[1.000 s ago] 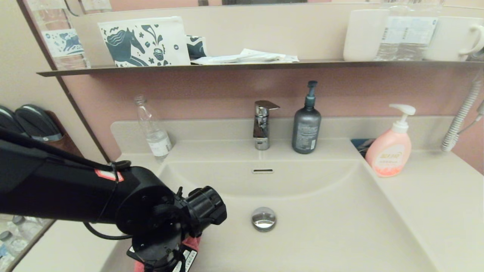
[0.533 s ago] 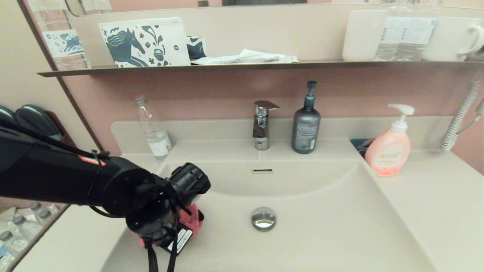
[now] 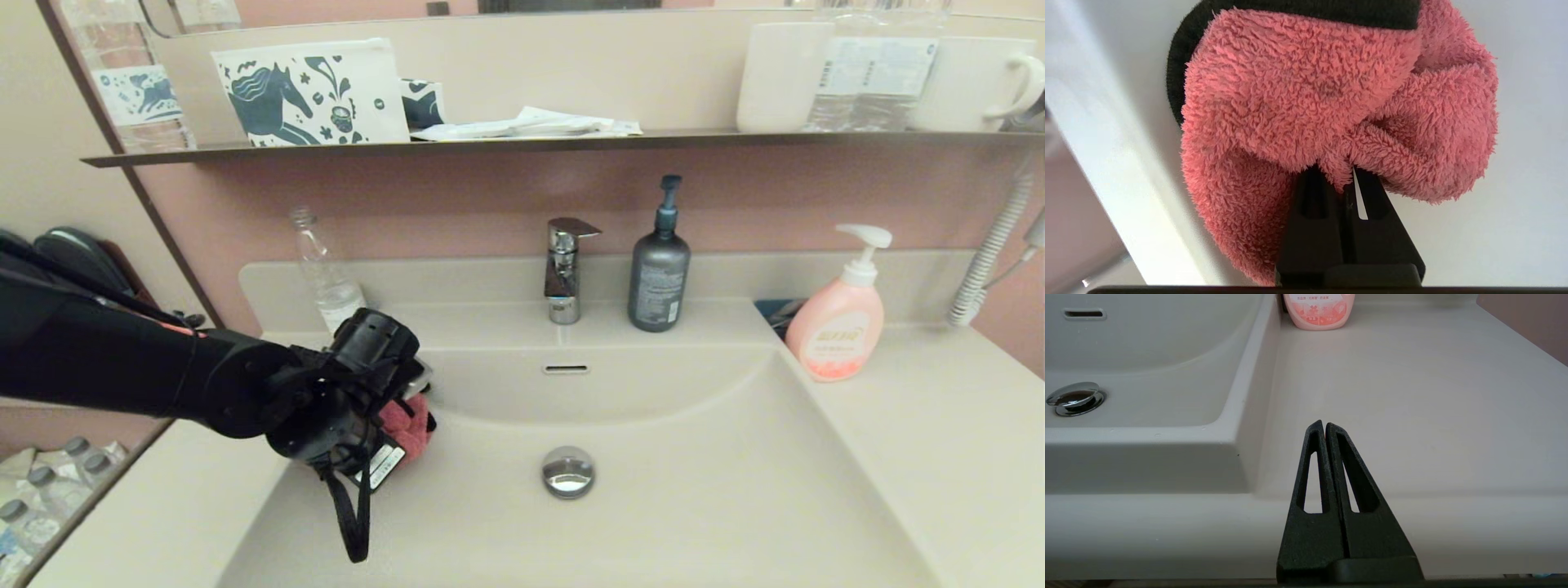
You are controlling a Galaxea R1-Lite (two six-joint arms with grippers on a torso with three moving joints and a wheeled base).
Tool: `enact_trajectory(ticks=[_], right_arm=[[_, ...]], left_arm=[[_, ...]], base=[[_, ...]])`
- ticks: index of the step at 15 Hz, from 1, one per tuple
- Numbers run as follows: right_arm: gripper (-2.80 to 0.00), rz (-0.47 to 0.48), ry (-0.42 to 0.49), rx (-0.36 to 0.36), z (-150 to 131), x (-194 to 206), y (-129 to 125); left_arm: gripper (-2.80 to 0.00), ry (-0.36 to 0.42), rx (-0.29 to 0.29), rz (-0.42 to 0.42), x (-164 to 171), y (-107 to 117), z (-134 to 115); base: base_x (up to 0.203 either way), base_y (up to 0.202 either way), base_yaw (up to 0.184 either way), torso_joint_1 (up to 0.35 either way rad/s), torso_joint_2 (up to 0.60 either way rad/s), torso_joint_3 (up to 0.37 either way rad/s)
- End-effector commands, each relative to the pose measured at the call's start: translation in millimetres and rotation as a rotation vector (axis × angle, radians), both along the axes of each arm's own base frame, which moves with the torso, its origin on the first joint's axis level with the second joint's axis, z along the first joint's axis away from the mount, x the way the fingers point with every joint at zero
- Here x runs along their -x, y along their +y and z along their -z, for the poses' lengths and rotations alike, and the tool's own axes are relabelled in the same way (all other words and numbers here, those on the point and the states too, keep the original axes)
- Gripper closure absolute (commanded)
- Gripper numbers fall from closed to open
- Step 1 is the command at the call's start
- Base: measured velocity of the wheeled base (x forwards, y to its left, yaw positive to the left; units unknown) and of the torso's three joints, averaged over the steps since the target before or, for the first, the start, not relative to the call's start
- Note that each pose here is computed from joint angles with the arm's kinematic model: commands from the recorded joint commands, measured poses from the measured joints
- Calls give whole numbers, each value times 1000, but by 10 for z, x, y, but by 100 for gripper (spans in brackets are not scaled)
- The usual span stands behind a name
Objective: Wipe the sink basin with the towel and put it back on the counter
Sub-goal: Wipe the sink
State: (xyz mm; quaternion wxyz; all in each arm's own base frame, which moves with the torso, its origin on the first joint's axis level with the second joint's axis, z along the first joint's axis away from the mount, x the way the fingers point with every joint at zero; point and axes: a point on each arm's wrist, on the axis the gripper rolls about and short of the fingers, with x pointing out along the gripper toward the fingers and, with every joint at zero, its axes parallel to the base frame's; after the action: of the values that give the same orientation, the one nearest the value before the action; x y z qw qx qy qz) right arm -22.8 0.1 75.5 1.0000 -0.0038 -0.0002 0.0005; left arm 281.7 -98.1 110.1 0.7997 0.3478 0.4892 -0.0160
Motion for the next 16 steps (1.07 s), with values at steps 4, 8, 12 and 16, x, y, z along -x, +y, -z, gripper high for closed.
enact_trajectory(ticks=[4, 8, 12, 16], right_arm=[[0, 0, 0, 0, 0, 0, 0], [0, 0, 0, 0, 0, 0, 0], [0, 0, 0, 0, 0, 0, 0], [0, 0, 0, 0, 0, 0, 0]], left_arm=[[0, -51, -23, 11, -189, 98, 65], [0, -41, -23, 10, -81, 119, 54], [0, -9, 4, 4, 193, 37, 43], [0, 27, 79, -60, 341, -247, -65]], base=[[0, 0, 0, 0, 0, 0], [0, 0, 0, 0, 0, 0], [0, 0, 0, 0, 0, 0], [0, 0, 0, 0, 0, 0]])
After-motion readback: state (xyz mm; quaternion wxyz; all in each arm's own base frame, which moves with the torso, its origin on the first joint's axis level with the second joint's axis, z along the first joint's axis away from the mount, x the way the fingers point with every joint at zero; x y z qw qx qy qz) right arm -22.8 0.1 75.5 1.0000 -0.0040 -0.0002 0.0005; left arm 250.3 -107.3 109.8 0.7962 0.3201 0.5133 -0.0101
